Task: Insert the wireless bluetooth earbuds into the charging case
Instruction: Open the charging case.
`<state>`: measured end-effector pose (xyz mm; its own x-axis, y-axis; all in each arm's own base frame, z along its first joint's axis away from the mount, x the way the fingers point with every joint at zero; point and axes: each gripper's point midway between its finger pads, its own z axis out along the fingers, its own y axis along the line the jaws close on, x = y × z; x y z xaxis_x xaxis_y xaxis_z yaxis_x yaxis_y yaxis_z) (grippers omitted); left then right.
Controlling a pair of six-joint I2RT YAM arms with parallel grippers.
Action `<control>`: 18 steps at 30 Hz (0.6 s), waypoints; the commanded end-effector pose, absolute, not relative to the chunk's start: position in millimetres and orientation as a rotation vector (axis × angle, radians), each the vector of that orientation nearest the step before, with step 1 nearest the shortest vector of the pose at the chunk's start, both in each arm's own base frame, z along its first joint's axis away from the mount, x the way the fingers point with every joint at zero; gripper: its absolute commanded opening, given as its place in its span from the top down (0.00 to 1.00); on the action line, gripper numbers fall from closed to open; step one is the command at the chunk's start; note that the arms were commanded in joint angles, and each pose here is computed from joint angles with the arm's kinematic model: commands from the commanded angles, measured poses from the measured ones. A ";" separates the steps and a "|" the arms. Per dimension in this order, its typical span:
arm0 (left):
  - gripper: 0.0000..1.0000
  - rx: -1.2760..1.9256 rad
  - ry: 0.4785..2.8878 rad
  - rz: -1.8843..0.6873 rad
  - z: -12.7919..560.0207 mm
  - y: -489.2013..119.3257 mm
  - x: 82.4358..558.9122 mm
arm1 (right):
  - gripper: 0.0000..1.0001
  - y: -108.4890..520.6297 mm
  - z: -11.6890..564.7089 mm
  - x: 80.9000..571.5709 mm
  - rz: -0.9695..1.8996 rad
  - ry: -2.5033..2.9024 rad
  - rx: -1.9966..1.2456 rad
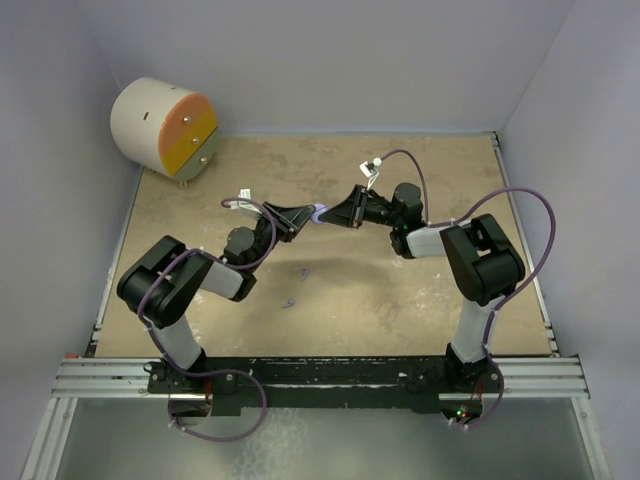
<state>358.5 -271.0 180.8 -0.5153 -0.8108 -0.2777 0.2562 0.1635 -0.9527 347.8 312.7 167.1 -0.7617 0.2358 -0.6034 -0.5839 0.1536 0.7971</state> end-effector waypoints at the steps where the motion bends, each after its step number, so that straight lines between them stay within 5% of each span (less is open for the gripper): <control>1: 1.00 -0.365 1.371 -1.684 246.3 -287.8 338.6 | 0.98 323.2 167.7 338.8 1.710 1.798 -0.416; 7: 1.00 -0.414 1.376 -1.685 244.7 -280.9 335.4 | 0.93 323.4 165.8 341.2 1.698 1.790 -0.417; 18: 1.00 -0.625 1.453 -1.590 220.6 -255.3 331.7 | 0.63 323.4 168.8 374.2 1.535 1.787 -0.386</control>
